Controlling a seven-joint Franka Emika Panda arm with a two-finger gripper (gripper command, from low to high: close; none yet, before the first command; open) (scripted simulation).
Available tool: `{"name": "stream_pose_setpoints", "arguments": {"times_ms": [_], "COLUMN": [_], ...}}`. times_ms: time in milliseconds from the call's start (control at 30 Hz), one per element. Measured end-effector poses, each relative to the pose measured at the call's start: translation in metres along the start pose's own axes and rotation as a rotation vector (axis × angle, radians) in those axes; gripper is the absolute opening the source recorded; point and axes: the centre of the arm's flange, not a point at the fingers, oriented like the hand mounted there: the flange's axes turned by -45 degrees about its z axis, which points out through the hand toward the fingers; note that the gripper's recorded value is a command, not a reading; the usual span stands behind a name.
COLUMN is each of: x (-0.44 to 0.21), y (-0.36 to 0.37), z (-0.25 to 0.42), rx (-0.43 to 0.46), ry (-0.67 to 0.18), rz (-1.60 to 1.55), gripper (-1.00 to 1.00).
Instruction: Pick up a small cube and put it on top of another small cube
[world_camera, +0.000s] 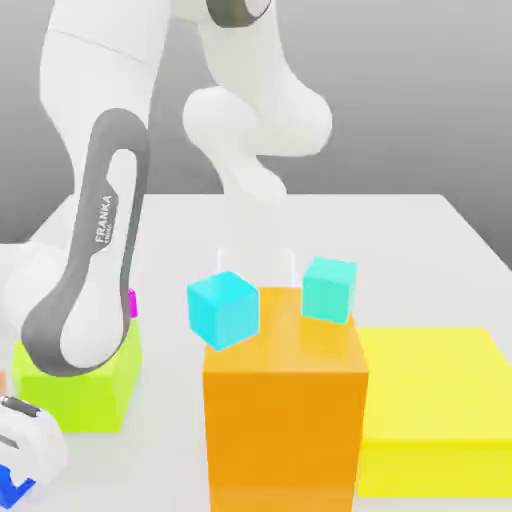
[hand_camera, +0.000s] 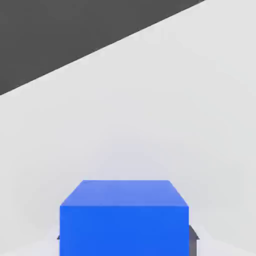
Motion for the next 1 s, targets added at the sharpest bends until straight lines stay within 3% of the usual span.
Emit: {"name": "stream_pose_setpoints", "arguments": {"times_ms": [200, 567, 833, 1000], "x": [0.01, -0.009, -0.1, -0.185], "y": [0.001, -0.15, -0.252, -0.303], "z": [-0.077, -0.234, -0.316, -0.345], "rx": [-0.002, 0.09, 0.074, 0.014], "ry": [0.029, 0.095, 0.08, 0.051], "rz": [-0.018, -0.384, -0.67, -0.858], "gripper": [-1.0, -1.0, -1.0, -1.0]}}
